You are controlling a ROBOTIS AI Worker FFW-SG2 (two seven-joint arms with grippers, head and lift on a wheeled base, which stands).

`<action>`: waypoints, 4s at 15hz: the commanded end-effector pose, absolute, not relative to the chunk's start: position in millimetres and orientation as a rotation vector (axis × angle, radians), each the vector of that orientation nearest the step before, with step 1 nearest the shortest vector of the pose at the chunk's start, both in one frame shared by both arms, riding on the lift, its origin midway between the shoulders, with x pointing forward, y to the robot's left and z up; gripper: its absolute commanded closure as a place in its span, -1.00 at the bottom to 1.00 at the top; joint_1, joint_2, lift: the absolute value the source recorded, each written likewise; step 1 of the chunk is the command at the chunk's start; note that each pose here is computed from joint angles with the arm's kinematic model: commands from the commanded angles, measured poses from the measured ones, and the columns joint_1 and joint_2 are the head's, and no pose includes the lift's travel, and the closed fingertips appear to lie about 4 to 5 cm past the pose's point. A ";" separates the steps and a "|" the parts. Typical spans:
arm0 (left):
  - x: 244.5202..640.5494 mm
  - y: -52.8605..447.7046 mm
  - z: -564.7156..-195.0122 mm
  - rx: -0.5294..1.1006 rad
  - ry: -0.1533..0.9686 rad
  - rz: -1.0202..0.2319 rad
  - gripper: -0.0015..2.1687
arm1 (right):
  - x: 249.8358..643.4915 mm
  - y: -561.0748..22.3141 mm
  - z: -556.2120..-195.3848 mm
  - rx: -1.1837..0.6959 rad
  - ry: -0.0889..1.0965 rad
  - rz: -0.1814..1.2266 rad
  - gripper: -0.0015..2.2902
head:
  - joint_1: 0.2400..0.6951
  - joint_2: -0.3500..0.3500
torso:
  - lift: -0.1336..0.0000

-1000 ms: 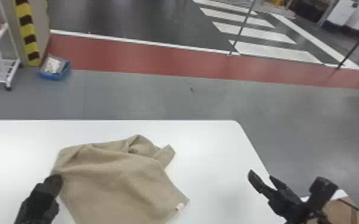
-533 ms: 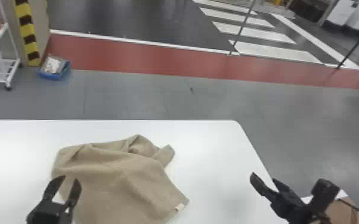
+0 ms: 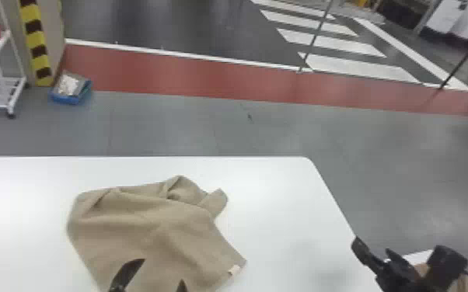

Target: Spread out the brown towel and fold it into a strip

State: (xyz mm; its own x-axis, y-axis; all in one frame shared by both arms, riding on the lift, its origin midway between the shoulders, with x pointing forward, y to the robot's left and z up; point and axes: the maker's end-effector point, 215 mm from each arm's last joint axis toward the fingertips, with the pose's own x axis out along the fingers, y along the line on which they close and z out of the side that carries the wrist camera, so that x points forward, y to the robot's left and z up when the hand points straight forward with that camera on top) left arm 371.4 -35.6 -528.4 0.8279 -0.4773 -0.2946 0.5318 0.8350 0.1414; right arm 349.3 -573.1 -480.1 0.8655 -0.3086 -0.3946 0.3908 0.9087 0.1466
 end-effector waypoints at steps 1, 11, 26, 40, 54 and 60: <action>350.9 -71.5 -533.3 0.278 0.261 -0.628 -0.92 | 334.2 -594.7 -478.8 0.228 0.379 -0.414 -0.92 | 1.00 -1.00 | 1.00; 343.1 -175.2 -563.1 0.460 0.366 -0.788 -0.88 | 319.1 -602.0 -489.4 0.259 0.393 -0.451 -0.92 | 1.00 -1.00 | 1.00; 367.8 -150.1 -593.0 0.594 0.388 -0.769 0.26 | 346.6 -572.0 -494.3 0.260 0.401 -0.383 -0.92 | 1.00 -1.00 | 1.00; 478.9 100.1 -433.8 0.224 0.269 -0.256 0.86 | 460.9 -439.8 -439.1 0.290 0.287 0.061 -0.92 | 1.00 -1.00 | 1.00; 508.3 272.4 -441.6 0.167 0.248 0.081 0.86 | 538.6 -337.4 -448.2 0.044 0.247 0.460 -0.87 | 1.00 -0.22 | 1.00; 518.5 247.1 -452.9 0.178 0.252 0.042 0.86 | 581.1 -324.8 -474.6 0.006 0.323 0.339 -0.81 | 1.00 -0.24 | 1.00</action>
State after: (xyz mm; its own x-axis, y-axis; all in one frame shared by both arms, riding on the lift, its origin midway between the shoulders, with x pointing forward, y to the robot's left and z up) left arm 517.4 254.7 -451.0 0.9664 0.0734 -0.2464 -0.0287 0.9833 0.1800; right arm 572.3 -339.7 -466.8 0.9012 0.3250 -0.2868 -0.3214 0.9450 0.0610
